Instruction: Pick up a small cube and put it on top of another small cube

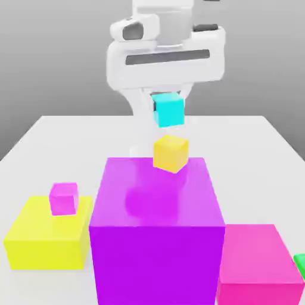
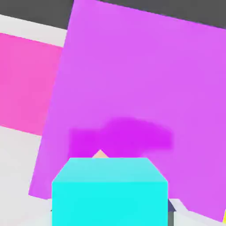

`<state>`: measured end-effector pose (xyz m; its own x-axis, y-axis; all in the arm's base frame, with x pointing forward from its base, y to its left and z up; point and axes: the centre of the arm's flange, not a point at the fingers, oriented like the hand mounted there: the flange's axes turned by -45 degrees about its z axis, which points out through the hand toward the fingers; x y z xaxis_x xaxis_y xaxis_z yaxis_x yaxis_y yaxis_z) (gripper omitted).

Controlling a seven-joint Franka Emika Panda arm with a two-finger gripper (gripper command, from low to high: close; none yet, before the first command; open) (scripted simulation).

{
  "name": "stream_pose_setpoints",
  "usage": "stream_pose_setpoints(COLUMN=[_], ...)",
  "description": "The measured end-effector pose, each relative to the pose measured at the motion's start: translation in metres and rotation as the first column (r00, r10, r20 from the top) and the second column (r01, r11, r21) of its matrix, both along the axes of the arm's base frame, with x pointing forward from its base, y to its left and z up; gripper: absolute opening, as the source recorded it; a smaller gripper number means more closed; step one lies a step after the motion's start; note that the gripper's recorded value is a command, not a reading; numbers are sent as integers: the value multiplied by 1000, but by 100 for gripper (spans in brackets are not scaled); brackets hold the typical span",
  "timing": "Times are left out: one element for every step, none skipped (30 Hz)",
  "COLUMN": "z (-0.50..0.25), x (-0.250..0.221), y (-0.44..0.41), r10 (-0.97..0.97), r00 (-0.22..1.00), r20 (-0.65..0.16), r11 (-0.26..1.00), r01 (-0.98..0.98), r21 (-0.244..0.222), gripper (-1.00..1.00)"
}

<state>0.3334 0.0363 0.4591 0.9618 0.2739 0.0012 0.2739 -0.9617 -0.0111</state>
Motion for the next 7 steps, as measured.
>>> stream_pose_setpoints(z=[-11, -23, -37, -49, -49, -49, -49], x=[-2, -3, -3, -4, -4, -4, -4], y=[1, 2, 2, 2, 2, 2, 2], r10=[4, 6, 6, 7, 7, 7, 7], r00=[1000, 1000, 1000, 1000, 1000, 1000, 1000], r20=[0, 1, 1, 1, 1, 1, 1], r11=[1000, 1000, 1000, 1000, 1000, 1000, 1000], r01=[-4, -6, -6, -7, -7, -7, -7], r21=[-3, -4, -5, -5, -5, -5, -5], gripper=[-100, -100, -100, 100, 100, 100, 100])
